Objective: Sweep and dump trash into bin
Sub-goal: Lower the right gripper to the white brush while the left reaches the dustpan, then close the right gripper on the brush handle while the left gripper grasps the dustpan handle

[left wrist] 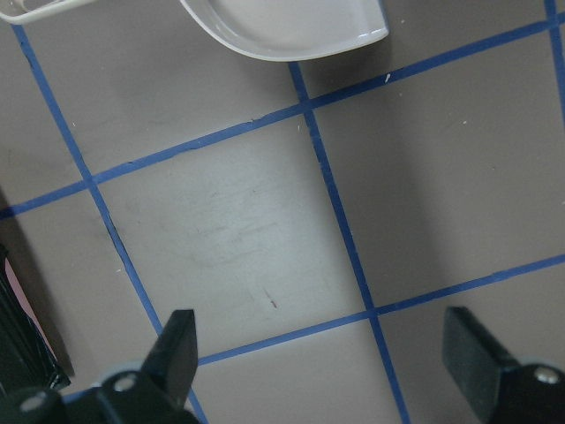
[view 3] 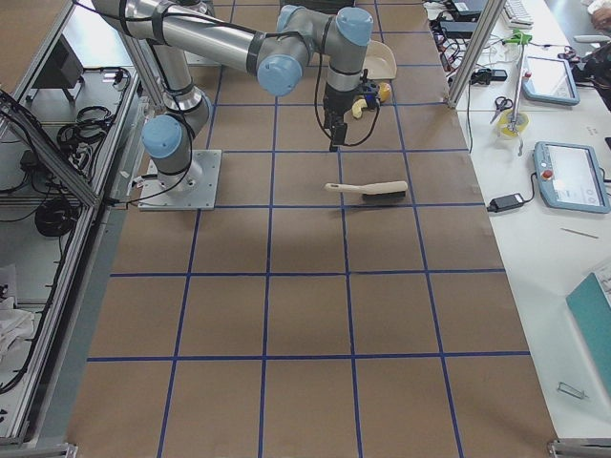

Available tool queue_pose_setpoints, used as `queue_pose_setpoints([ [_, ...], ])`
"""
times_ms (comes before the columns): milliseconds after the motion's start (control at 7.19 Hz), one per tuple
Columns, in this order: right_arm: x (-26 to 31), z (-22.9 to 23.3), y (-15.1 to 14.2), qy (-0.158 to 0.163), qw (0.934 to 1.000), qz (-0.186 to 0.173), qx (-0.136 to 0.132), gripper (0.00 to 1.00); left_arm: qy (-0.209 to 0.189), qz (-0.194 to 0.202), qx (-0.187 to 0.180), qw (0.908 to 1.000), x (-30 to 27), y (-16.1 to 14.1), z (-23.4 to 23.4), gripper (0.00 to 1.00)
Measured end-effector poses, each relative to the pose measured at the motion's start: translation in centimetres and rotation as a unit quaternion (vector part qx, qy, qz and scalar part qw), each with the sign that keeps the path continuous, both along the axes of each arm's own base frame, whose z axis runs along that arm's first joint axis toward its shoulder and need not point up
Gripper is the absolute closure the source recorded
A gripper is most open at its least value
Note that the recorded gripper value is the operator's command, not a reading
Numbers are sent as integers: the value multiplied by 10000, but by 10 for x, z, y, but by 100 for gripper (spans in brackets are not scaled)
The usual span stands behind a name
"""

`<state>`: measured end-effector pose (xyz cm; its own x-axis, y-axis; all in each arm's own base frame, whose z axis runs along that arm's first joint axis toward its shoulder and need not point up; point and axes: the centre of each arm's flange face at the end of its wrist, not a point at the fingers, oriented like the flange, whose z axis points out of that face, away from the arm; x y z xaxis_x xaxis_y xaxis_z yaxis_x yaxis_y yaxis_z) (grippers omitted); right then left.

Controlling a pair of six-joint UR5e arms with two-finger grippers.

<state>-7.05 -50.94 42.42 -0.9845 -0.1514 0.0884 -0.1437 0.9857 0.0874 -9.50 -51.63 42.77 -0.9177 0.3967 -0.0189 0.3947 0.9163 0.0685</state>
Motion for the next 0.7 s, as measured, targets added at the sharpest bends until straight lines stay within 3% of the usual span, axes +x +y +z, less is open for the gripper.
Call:
queue_pose_setpoints([
  [139, -12, -16, 1, 19, 9997, 195, -147, 0, 19, -593, -115, 9982, 10, -19, -6, 0],
  [417, -20, -49, 1, 117, 9974, 482, -520, 0, 40, -1770, -335, 9836, 31, -58, -26, 0],
  [695, -21, -79, -6, -140, 9969, 493, -592, 0, 107, -2828, -200, 9589, 49, -84, -51, 0],
])
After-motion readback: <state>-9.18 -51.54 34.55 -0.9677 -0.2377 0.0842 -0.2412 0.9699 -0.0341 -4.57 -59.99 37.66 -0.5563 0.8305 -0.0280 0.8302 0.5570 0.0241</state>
